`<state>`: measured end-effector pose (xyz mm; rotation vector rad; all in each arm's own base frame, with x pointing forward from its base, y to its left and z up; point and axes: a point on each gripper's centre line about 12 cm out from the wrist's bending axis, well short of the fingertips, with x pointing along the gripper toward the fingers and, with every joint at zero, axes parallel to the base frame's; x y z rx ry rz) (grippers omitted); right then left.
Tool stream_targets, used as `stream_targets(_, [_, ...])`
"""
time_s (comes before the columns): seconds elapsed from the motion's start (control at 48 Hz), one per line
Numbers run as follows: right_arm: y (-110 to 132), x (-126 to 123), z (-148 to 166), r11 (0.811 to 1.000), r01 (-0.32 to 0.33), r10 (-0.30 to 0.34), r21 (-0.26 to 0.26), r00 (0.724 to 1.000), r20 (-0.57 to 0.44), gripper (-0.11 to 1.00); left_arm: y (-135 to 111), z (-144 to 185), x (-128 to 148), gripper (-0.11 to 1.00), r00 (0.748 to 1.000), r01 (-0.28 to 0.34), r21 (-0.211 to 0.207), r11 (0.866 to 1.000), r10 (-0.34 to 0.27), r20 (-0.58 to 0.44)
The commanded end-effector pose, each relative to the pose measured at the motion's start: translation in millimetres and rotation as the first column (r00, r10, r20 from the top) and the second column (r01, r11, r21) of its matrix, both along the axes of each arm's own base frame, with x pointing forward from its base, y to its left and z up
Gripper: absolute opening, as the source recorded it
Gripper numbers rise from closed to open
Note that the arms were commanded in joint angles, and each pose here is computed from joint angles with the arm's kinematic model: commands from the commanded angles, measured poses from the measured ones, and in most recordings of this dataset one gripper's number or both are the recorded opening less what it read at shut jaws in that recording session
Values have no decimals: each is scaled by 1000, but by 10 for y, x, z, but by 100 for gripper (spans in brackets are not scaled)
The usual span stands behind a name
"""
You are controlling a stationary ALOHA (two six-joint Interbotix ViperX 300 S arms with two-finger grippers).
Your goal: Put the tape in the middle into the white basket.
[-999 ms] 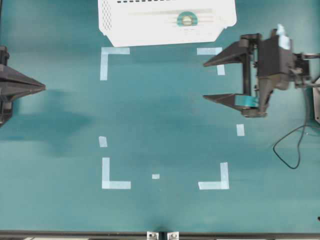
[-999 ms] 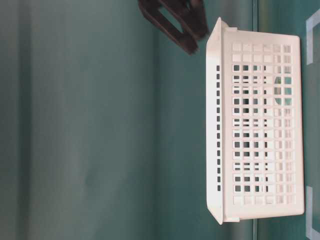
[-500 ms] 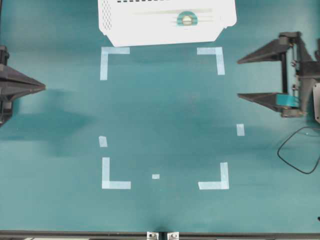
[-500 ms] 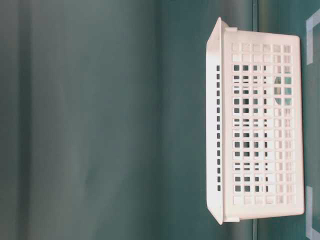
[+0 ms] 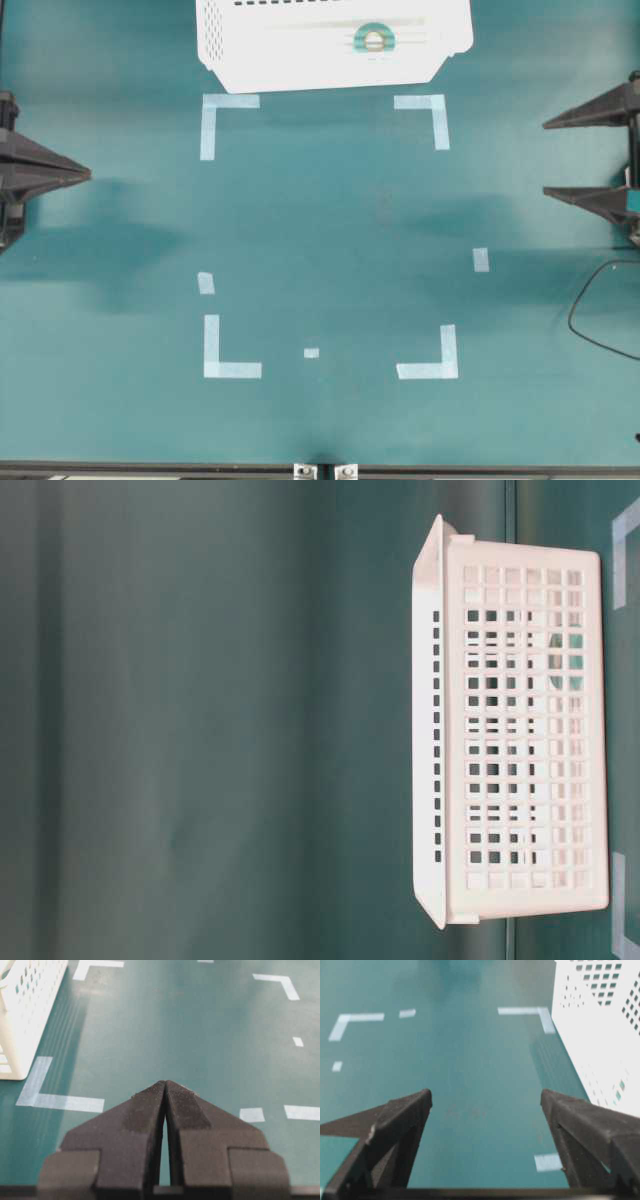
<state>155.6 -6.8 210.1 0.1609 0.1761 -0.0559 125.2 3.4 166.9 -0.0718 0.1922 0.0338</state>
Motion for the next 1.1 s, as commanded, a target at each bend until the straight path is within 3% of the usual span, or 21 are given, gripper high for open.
stream_targets(0.0, [2,-27,-14,1000,0,0,1,1000,0,98,5,45,12,-11,1000,-3,2,1000,3,12])
stream_targets(0.479, [1,-112,-370,1000,5,-4,5,993,-117,98,3,45,12,-11,1000,-2,2,1000,2,12])
stream_targets(1.083, [3,-156,-504,1000,4,-4,5,989,-151,98,3,44,11,-11,1000,-2,2,1000,2,11])
